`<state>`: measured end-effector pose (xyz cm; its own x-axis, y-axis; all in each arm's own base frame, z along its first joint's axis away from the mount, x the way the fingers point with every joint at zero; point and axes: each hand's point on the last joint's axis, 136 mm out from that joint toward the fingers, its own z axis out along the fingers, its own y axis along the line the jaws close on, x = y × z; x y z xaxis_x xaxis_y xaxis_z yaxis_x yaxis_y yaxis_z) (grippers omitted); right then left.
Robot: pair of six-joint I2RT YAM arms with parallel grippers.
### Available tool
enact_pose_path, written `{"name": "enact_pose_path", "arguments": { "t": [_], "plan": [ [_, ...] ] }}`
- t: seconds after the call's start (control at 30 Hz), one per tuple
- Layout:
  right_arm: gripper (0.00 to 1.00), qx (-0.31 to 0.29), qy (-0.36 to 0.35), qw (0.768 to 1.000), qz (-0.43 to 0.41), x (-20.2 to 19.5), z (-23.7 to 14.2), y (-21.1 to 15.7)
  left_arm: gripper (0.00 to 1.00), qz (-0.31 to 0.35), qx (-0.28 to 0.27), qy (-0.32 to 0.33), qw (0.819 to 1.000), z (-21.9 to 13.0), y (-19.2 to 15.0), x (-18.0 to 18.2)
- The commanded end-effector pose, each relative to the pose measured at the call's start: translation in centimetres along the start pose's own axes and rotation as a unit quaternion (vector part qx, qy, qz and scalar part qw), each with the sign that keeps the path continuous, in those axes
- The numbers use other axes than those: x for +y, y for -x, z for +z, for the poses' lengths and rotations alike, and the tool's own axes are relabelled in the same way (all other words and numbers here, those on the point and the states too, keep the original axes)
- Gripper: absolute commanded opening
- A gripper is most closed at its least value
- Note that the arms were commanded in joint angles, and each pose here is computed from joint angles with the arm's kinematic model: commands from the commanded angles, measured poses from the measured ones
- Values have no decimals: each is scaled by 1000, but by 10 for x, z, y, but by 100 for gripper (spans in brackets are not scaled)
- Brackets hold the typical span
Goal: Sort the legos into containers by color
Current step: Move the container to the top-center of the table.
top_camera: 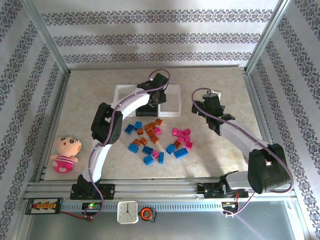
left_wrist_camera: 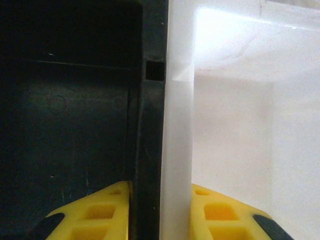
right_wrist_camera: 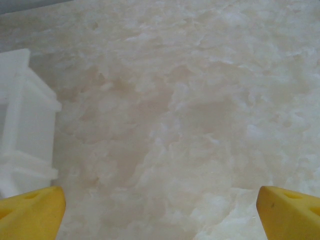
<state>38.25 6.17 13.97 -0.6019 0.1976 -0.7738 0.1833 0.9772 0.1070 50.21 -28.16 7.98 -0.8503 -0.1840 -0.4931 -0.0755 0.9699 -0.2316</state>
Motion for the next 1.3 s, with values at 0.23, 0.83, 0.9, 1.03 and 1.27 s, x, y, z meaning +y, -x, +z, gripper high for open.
{"name": "enact_pose_path", "arguments": {
  "t": [0.23,0.83,0.9,1.03,1.27],
  "plan": [
    [98,-3,6,1000,-3,4,-12,-6,2,-18,19,-49,998,2,-8,-46],
    [98,-91,135,981,105,7,-38,27,70,36,-132,-128,982,-140,35,-31],
    [98,-139,66,986,68,-3,-51,33,74,46,-150,-119,980,-154,27,-15],
    [98,-96,43,971,217,-36,-35,10,83,57,-182,-92,977,-176,9,22],
    [94,125,102,977,141,3,-8,-54,97,63,-164,-103,979,-188,-42,65]
  ]
}}
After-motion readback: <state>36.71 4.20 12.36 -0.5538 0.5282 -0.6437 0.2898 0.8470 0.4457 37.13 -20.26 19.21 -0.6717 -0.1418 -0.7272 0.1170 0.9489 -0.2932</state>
